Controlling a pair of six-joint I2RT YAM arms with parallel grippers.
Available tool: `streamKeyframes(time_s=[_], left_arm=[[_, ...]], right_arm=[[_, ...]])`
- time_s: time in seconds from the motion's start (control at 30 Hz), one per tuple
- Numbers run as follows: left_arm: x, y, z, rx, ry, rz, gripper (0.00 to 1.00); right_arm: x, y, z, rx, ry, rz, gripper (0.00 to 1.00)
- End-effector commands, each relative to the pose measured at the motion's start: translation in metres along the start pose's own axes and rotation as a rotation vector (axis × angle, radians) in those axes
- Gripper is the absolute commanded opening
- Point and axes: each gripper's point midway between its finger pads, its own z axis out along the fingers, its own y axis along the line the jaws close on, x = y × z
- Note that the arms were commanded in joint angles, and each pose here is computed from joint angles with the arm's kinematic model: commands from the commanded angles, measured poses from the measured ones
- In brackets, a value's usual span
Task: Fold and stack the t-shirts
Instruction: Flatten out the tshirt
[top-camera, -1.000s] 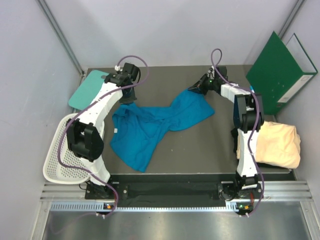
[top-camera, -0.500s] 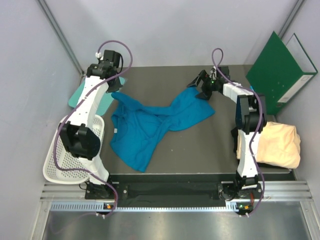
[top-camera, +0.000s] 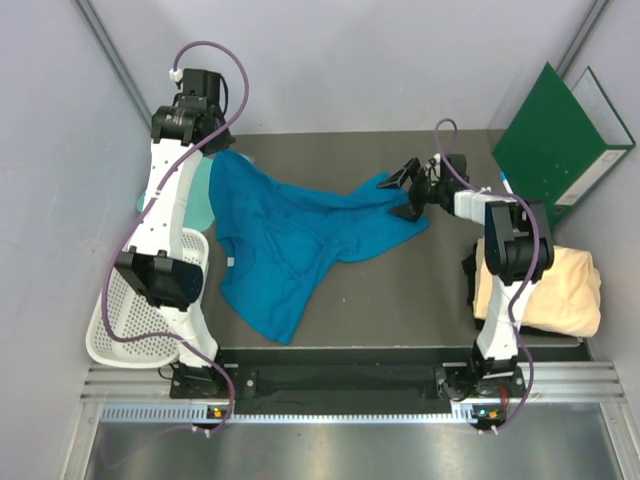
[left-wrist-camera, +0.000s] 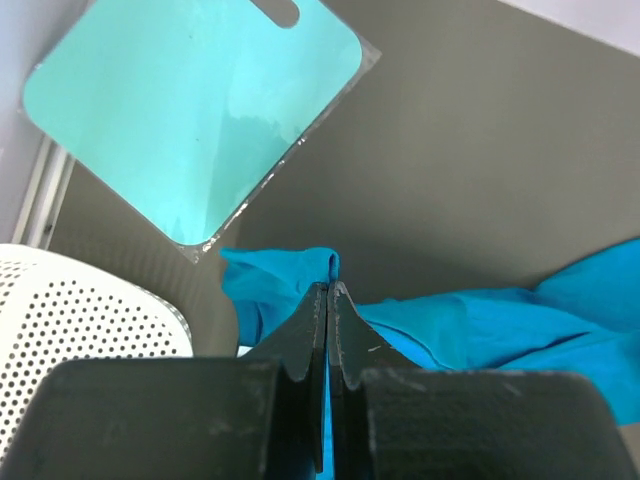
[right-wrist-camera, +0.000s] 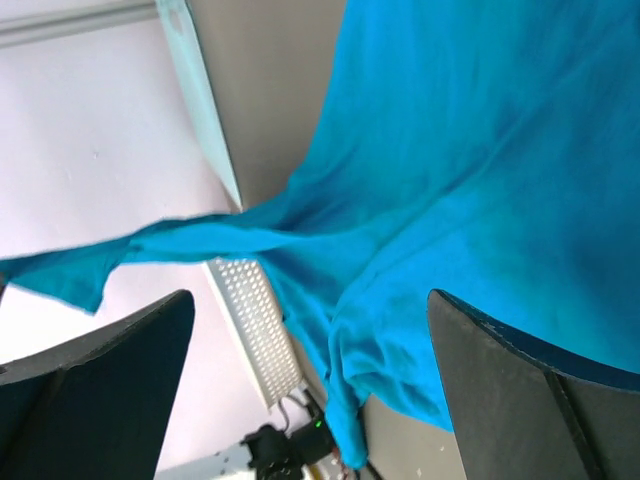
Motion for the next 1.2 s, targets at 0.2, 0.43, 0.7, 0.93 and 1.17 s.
streamKeyframes(time_s=[0.2,0.43,0.7,0.93,1.17], left_arm=[[0.002,-0.007,0.007,0.028,0.023,0.028,0.00],[0.005,-0.002,0.007,0.004,0.024,0.033,0.00],[-0.001,0.004,-0.001,-0.015,-0.003,0.028,0.00],[-0.006,0.011,-0.005,-0.035,-0.019,0.021,0.00],[-0.003,0.009,-0.002,-0.028,-0.009,0.016,0.00]], right_arm=[[0.020,0.023,0.013,-0.176,0.018,0.125,0.99],[0.007,0.018,0.042,-0.240,0.023,0.235,0.99],[-0.005,0.016,0.055,-0.208,0.006,0.256,1.00],[-0.001,0.020,0.045,-0.115,0.009,0.233,1.00],[-0.003,0.011,0.028,0.081,-0.043,0.091,1.00]])
